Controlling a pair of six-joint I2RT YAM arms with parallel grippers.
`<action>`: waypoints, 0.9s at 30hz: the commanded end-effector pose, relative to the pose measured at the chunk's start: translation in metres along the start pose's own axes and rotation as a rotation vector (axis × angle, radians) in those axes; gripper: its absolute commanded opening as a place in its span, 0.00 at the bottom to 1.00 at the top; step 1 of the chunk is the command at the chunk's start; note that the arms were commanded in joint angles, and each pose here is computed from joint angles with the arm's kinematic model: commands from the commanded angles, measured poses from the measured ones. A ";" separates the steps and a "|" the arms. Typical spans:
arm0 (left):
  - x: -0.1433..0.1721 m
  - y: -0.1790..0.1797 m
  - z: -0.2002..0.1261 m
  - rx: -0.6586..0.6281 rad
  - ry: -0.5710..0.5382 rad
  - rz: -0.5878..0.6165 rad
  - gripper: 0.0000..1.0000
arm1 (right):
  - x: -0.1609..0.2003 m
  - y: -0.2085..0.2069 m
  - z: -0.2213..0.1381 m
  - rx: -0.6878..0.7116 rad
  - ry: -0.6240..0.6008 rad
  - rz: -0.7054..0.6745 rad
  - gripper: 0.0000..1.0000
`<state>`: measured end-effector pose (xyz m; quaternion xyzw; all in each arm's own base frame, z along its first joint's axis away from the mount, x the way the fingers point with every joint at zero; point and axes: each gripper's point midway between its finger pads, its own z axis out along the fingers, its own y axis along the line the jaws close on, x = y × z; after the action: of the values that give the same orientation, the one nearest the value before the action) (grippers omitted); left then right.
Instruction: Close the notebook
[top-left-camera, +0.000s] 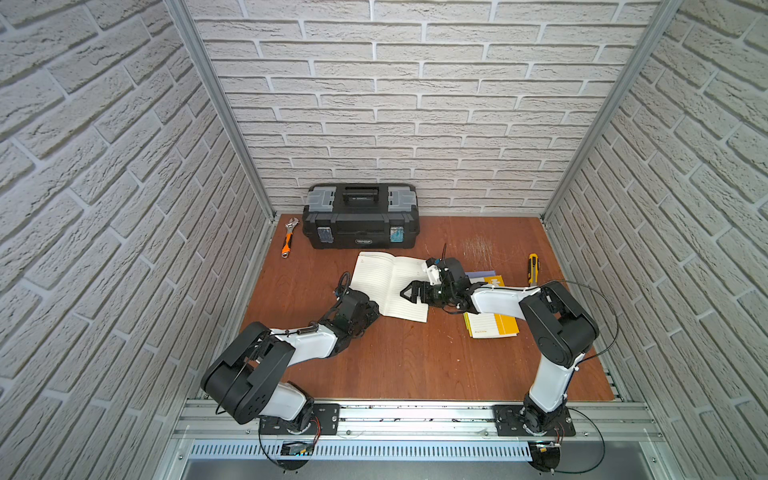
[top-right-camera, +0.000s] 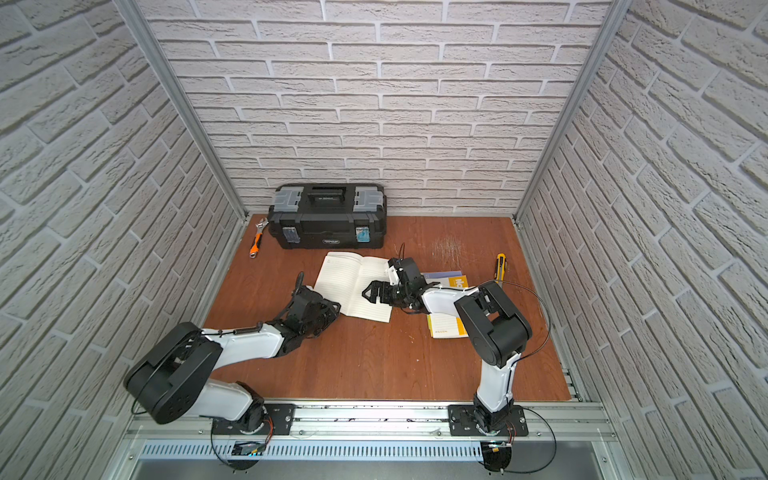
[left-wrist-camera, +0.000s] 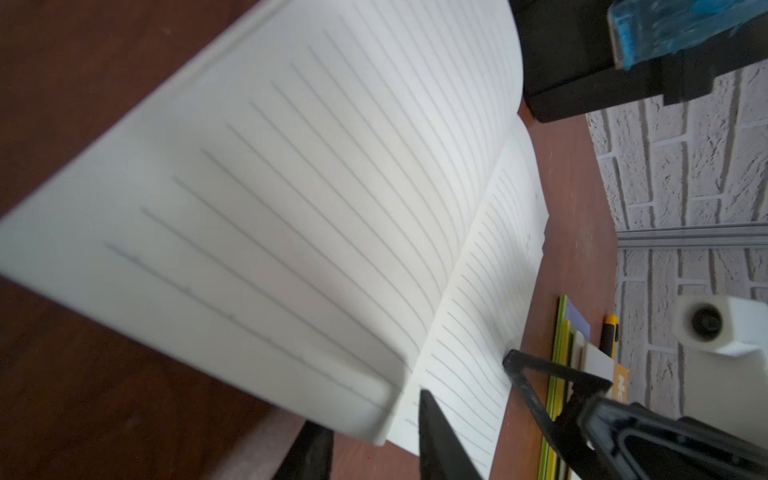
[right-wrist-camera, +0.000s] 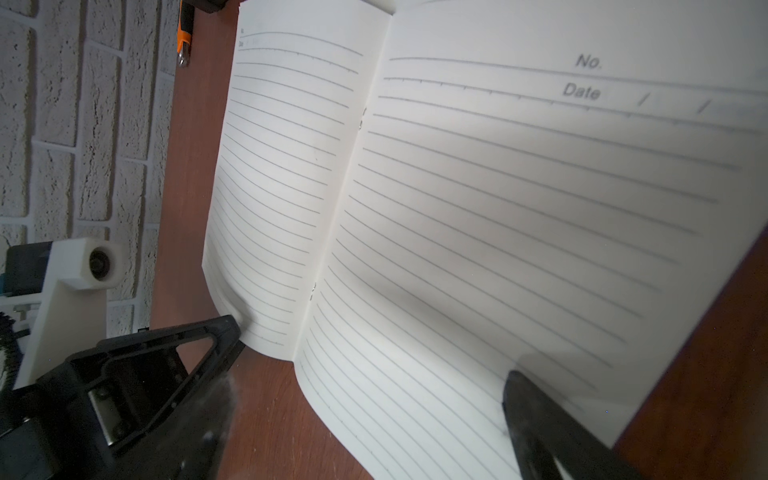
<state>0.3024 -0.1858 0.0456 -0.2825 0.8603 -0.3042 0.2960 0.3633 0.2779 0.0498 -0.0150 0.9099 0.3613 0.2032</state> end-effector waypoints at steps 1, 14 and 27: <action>-0.016 -0.022 -0.004 0.065 -0.071 0.011 0.35 | 0.010 -0.011 0.003 0.034 0.033 0.008 1.00; -0.018 -0.045 -0.007 0.161 -0.099 0.031 0.36 | 0.013 -0.015 0.005 0.040 0.043 0.011 1.00; -0.024 -0.052 -0.023 0.100 -0.130 0.149 0.27 | 0.016 -0.017 0.007 0.035 0.049 0.017 1.00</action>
<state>0.3136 -0.2000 0.0884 -0.2358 0.8423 -0.3247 0.3598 0.3629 0.2782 0.0493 -0.0170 0.9098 0.3620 0.2023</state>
